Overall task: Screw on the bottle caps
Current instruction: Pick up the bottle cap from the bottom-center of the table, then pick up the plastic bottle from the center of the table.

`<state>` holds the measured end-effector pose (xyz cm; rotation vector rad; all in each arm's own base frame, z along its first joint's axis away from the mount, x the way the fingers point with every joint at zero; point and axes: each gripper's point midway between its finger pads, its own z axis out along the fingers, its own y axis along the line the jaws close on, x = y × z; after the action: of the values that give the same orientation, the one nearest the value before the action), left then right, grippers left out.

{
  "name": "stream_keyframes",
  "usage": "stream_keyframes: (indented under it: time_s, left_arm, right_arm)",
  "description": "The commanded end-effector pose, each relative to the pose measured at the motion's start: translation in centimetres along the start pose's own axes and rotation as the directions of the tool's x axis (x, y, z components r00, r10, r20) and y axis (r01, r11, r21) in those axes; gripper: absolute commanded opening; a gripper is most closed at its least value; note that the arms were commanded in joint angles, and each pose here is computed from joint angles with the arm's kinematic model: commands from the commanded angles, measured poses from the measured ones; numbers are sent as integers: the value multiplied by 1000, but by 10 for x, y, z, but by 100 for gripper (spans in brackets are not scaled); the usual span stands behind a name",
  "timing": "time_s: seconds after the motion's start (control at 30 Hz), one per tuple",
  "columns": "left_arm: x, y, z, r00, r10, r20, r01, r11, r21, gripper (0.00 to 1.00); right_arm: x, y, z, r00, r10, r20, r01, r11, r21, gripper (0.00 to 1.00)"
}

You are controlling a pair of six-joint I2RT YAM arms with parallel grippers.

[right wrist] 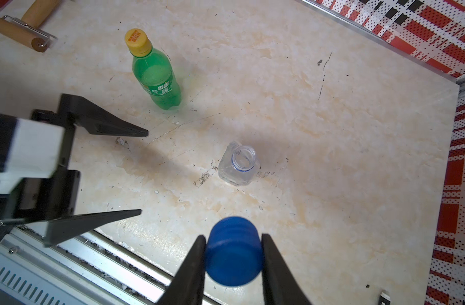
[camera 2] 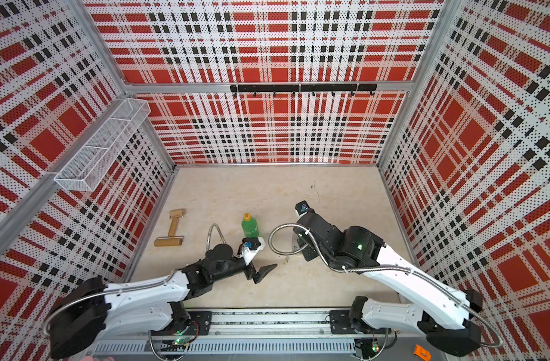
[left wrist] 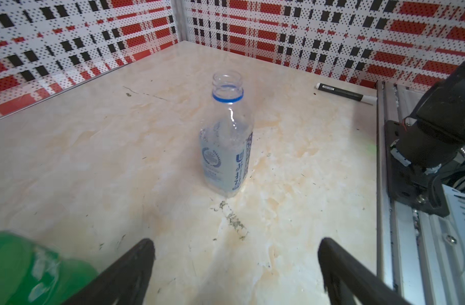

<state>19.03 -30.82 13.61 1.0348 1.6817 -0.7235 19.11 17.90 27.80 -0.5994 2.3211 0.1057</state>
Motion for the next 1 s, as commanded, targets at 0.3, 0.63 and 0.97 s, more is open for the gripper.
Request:
stream_keyframes:
  time_s: [0.3,0.63,0.97]
  left_arm:
    - [-13,17,67,989,35,144,-45,996,71,99]
    - [7,26,98,986,112,127,-127,985,115,99]
    - [12,32,120,983,116,143,-137,980,142,99]
  right_arm:
    - [0,-4,-9,998,2,66,0,999,-32,33]
    - [4,-6,-9,997,-5,78,8,999,-38,33]
    - [5,-2,-5,997,-11,72,14,999,-48,32]
